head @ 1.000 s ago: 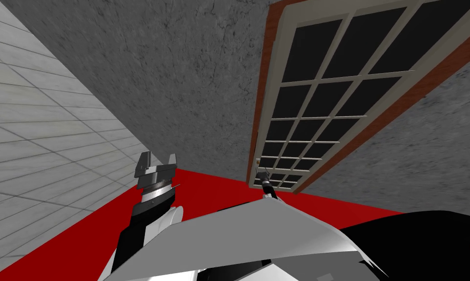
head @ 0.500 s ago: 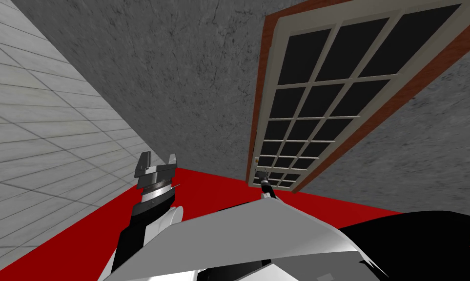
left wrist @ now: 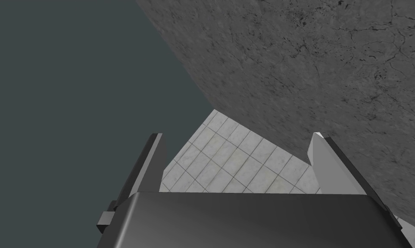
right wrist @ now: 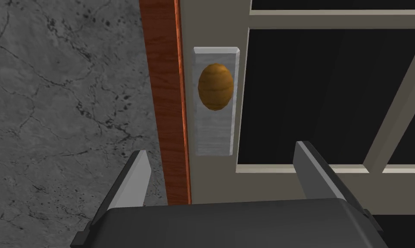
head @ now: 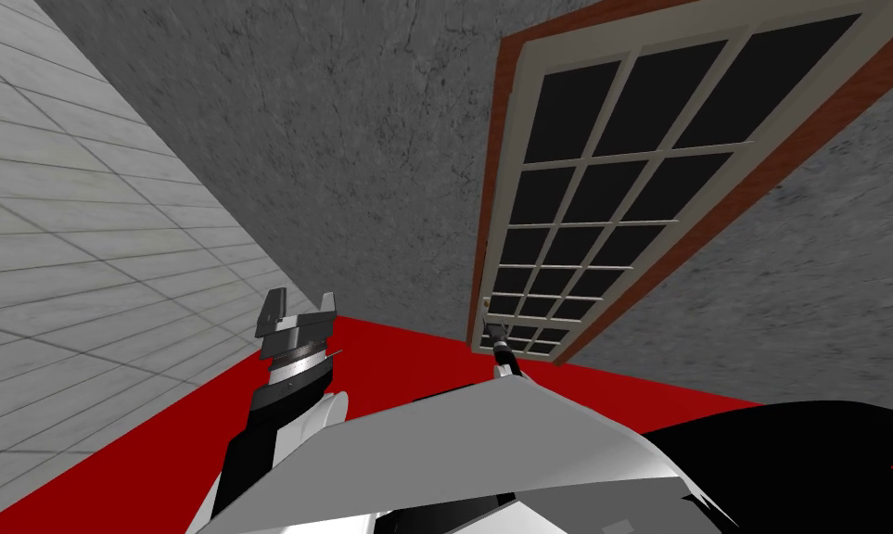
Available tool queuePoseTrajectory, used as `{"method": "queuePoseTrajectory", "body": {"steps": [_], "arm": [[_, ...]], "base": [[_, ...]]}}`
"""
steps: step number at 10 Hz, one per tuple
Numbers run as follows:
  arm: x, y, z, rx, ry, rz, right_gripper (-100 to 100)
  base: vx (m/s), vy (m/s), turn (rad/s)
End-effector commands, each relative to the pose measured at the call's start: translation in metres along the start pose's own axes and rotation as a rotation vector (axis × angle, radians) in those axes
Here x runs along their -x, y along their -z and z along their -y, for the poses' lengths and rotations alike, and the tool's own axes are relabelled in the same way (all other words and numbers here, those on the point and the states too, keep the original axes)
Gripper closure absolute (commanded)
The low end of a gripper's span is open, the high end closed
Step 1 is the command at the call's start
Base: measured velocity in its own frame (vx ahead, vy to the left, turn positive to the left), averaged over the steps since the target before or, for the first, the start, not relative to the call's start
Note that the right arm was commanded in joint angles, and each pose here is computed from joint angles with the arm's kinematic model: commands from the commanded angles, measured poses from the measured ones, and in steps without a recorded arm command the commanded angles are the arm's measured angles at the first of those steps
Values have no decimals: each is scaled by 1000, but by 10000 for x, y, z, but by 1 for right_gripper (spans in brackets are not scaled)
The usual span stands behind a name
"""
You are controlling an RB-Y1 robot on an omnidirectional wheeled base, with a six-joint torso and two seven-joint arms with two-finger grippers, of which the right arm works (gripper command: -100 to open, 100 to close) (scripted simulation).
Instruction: Pull the door open
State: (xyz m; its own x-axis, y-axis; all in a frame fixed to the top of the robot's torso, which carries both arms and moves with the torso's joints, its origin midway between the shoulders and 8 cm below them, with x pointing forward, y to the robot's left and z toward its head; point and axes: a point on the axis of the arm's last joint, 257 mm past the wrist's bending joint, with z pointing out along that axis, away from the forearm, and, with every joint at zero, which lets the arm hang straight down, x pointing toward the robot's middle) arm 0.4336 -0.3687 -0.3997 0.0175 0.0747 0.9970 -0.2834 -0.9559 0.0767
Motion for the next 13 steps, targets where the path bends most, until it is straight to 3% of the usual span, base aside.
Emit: {"method": "queuePoseTrajectory", "body": {"steps": [1, 3, 8, 9, 10, 13], "arm": [[0, -7, 23, 1, -50, 3, -100], [-2, -8, 29, 2, -57, 3, -100], [54, 65, -490, 49, -63, 6, -100], [54, 65, -490, 49, -63, 6, -100], [63, 99, -697, 67, -63, 6, -100], [55, 104, -716, 69, -63, 6, -100]], "base": [[-50, -10, 14], [-31, -5, 8], [180, -4, 95], [136, -1, 22], [183, 10, 119], [110, -17, 29]]}}
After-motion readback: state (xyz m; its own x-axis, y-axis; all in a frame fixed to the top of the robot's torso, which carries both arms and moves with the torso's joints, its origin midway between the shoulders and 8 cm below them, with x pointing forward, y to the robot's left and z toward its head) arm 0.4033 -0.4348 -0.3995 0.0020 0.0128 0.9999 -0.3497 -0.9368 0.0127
